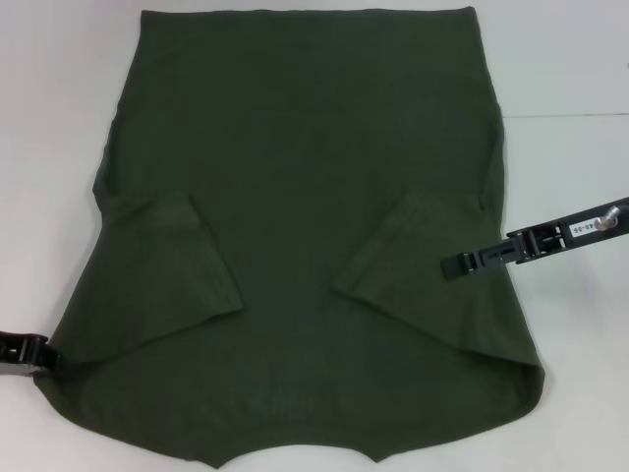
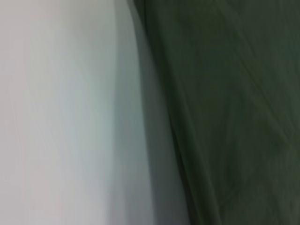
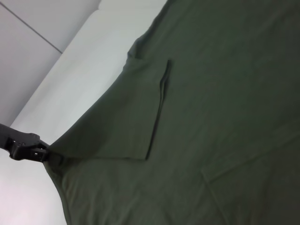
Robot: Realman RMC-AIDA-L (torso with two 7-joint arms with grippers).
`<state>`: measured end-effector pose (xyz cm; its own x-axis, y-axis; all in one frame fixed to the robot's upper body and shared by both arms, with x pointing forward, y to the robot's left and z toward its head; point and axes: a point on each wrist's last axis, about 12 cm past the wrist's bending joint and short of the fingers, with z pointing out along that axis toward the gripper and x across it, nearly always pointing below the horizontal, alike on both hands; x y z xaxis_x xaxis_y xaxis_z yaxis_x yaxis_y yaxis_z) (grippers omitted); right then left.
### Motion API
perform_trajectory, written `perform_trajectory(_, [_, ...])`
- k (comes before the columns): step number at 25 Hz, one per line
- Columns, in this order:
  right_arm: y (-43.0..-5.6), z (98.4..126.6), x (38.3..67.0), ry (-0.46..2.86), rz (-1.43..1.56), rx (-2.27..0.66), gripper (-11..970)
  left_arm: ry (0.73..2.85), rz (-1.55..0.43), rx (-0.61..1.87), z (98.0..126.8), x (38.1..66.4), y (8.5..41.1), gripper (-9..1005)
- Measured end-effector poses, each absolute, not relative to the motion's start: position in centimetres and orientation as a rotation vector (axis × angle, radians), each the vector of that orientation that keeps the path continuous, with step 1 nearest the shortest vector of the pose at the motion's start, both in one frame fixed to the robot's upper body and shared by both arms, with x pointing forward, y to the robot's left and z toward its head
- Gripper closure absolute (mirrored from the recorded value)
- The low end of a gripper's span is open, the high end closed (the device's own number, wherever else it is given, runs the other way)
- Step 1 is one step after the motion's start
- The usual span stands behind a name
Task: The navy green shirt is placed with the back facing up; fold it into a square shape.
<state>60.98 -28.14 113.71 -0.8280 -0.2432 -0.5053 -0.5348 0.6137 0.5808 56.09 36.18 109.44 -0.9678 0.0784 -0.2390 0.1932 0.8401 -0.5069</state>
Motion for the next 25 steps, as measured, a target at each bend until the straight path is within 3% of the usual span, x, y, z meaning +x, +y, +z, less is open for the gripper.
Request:
perform_trajectory(12, [-29.3, 113.5, 60.6, 2.509, 1.058, -0.577, 15, 2.818, -0.799, 0.226, 109.5, 56.2, 36.1, 980])
perform_trajectory(25, [-33.4, 113.7, 58.8, 2.693, 1.056, -0.386, 15, 2.814, -0.806, 0.236, 109.7, 56.5, 35.8, 980])
